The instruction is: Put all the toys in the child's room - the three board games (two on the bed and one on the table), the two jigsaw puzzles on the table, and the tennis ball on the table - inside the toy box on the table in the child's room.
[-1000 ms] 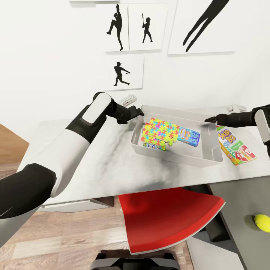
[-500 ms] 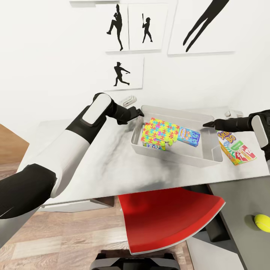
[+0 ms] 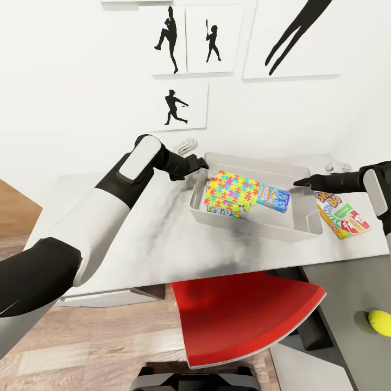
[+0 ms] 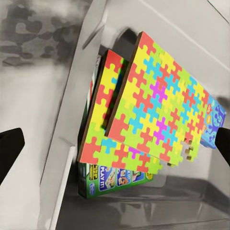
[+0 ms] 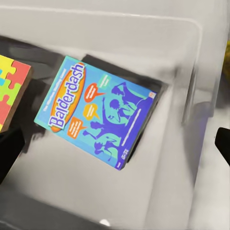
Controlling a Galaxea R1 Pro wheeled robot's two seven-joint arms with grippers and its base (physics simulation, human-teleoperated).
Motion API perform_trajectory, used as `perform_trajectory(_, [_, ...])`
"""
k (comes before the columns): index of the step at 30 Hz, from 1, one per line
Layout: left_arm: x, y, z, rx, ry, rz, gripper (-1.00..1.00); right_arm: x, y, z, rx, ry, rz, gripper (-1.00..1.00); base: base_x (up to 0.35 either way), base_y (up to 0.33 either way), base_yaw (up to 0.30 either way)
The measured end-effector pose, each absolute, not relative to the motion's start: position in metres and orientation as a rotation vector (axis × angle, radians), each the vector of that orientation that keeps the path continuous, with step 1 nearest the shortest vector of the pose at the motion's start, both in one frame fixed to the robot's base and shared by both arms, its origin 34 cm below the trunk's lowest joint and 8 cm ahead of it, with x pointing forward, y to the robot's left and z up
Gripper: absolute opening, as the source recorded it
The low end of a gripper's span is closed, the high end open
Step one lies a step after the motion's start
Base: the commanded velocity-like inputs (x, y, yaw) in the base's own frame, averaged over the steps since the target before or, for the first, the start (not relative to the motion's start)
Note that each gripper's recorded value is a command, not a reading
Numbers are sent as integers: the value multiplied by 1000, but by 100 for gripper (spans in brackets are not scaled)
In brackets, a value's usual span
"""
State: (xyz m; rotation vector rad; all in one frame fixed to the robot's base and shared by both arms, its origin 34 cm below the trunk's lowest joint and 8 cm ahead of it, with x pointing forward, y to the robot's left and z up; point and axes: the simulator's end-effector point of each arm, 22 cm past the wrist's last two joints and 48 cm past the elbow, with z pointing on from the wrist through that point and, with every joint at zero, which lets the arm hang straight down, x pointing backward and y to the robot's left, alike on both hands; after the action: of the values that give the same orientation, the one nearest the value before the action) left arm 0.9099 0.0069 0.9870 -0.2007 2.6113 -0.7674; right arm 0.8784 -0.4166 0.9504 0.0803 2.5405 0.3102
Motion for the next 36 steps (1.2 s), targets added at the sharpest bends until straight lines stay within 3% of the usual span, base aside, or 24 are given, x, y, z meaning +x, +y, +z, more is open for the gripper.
perform_trajectory(36, [910, 9, 964, -128, 2604, -748, 100, 875, -422, 948, 88, 2548, 297, 100, 0, 0, 0])
